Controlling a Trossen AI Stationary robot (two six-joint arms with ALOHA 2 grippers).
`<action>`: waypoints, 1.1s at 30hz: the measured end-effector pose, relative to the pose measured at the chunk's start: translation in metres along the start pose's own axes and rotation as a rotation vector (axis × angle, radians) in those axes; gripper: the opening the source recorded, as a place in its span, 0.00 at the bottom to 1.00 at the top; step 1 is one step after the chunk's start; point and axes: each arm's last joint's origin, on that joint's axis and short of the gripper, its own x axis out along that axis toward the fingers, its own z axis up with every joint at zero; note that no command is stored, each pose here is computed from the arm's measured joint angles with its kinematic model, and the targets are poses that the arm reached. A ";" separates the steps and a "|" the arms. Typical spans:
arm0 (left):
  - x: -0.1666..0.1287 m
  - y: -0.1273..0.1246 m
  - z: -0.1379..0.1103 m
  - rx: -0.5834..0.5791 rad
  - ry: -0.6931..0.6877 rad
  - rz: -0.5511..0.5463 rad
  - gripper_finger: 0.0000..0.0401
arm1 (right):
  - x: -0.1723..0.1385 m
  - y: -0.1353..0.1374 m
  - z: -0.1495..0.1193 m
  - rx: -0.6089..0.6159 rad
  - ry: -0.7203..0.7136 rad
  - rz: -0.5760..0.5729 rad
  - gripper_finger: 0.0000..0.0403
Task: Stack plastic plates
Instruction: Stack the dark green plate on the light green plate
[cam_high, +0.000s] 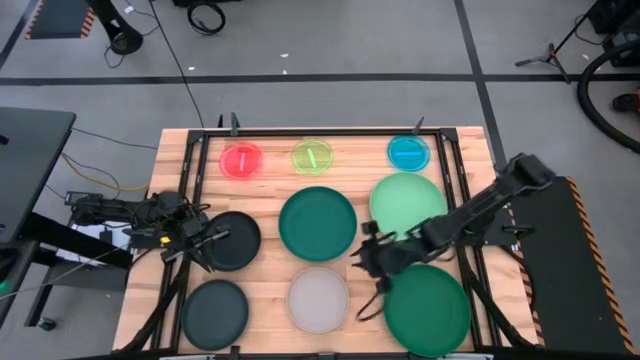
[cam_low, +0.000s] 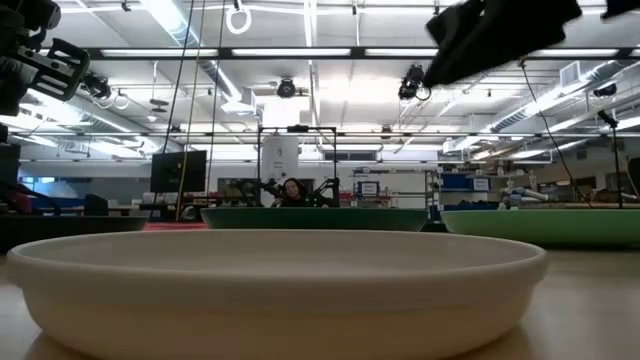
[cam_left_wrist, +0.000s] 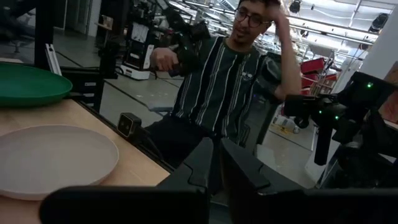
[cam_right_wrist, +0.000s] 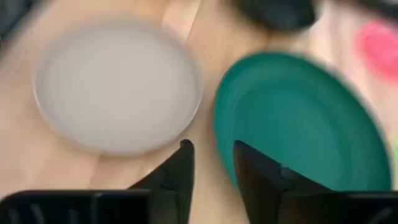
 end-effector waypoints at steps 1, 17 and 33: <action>0.000 0.000 0.000 -0.001 0.001 0.000 0.10 | 0.007 0.001 0.001 -0.022 0.046 0.012 0.35; 0.000 0.000 0.000 0.000 0.000 0.000 0.10 | 0.092 -0.045 -0.017 -0.213 0.416 0.155 0.44; 0.000 0.000 0.000 0.000 0.000 0.000 0.10 | 0.098 -0.057 -0.020 -0.287 0.412 0.181 0.30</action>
